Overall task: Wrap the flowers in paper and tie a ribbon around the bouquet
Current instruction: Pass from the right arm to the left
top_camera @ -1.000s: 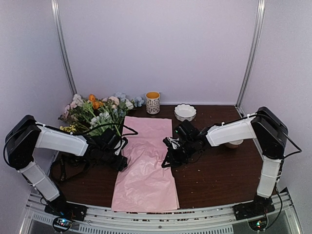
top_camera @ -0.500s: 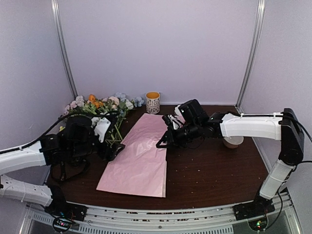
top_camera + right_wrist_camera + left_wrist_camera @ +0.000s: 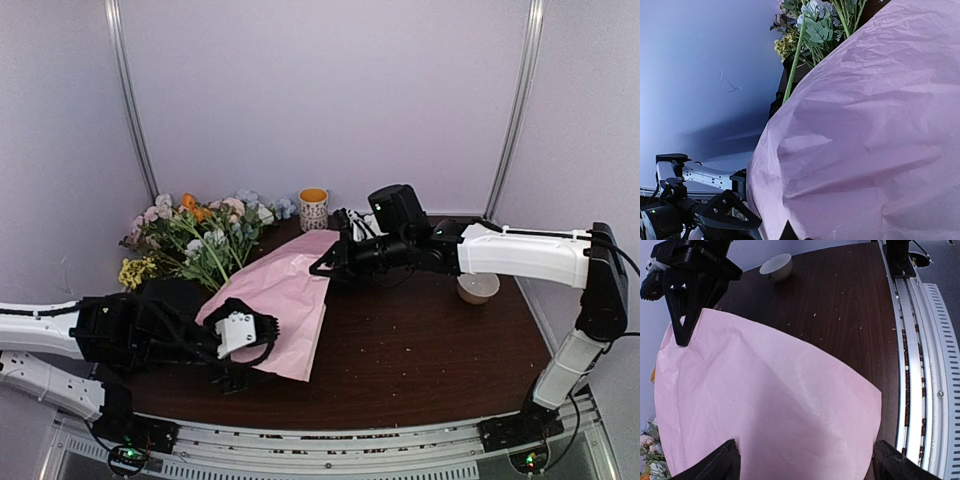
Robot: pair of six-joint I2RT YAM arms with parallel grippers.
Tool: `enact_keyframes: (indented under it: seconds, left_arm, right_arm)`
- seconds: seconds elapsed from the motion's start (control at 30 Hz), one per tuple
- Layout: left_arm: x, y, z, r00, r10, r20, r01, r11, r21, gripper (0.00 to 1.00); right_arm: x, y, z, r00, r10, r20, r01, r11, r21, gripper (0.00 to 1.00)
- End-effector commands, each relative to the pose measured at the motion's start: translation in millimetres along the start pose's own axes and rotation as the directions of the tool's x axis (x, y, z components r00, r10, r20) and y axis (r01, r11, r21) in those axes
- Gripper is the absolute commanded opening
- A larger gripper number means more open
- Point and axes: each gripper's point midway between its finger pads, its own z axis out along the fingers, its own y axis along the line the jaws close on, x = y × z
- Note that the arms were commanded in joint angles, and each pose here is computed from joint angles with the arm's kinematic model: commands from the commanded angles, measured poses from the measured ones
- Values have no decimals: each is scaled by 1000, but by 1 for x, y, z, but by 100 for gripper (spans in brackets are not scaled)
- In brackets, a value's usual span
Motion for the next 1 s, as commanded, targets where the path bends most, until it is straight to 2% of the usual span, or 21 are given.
enact_keyframes:
  seconds: [0.0,0.1,0.33,0.43,0.5,0.7,0.8,0.87,0.97]
  left_arm:
    - [-15,16,2,994,105,3,-104,990,-93,96]
    - [-17,26,4,992,122,-7,-122,980,-155,96]
    - [-16,8,12,983,184,14,-182,979,-89,98]
    - [-12,23,15,983,180,-32,-183,967,-180,98]
    - [-9,39,13,981,181,-66,-192,944,-268,94]
    - [-16,48,14,981,181,-67,-193,929,-317,51]
    - [-26,46,15,989,146,-23,-146,942,-302,20]
    - [-35,47,15,996,85,38,-69,949,-306,0]
    - [-44,61,10,993,-38,112,76,931,-358,0]
  right_arm:
    - [-13,19,-8,998,-19,62,20,1000,-24,0]
    - [-13,18,-10,997,-24,69,25,1000,-17,0]
    - [-15,21,-9,997,-28,69,29,999,-22,0]
    - [-16,23,-11,997,-36,68,38,999,-23,0]
    - [-15,22,-12,997,-44,69,45,999,-12,0]
    - [-9,17,-16,997,-56,54,56,998,4,0]
    - [-7,13,-16,997,-66,49,66,998,14,0]
    - [-8,11,-18,995,-83,47,82,996,21,1]
    - [-11,-4,-26,994,-97,49,95,994,50,18]
